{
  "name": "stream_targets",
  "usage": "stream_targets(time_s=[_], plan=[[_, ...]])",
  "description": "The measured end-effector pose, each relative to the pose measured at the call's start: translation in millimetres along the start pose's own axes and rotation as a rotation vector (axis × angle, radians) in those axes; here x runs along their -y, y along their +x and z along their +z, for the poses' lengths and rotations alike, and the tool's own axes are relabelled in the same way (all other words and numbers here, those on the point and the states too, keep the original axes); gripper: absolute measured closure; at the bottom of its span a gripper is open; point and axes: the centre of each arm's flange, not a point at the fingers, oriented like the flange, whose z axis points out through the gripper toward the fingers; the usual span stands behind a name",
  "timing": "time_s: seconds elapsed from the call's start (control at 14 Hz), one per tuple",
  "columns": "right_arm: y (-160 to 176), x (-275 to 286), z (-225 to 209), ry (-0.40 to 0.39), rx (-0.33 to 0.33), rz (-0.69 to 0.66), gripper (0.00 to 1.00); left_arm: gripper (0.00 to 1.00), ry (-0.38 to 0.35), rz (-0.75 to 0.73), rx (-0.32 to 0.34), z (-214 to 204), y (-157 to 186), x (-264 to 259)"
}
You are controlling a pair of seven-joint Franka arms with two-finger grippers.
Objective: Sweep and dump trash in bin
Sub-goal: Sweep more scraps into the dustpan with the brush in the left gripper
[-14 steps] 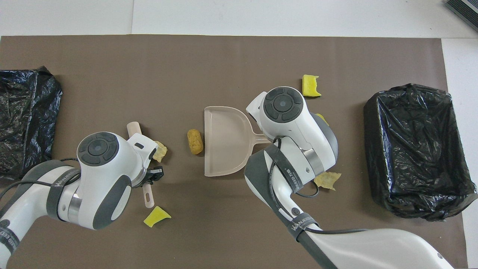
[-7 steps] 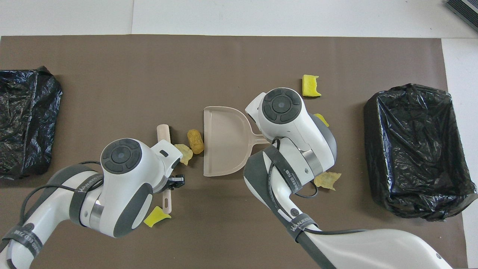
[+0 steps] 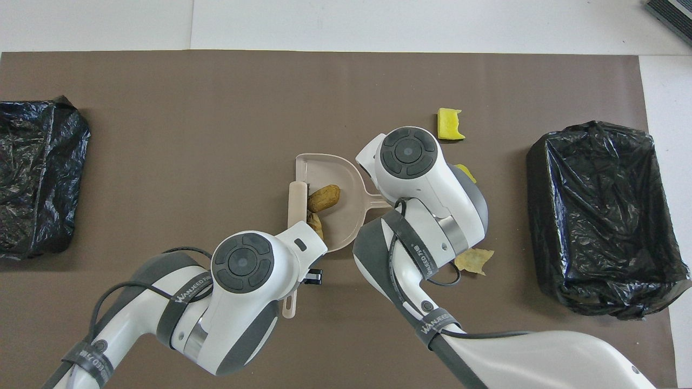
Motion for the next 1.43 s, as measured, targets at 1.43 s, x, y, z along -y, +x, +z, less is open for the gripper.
stream_targets(time_s=[1.43], plan=[[-14,-10,21,-0.035,-0.072,-0.033,0.68,0.74,0.348,-0.782,0.191,19,-178,38]])
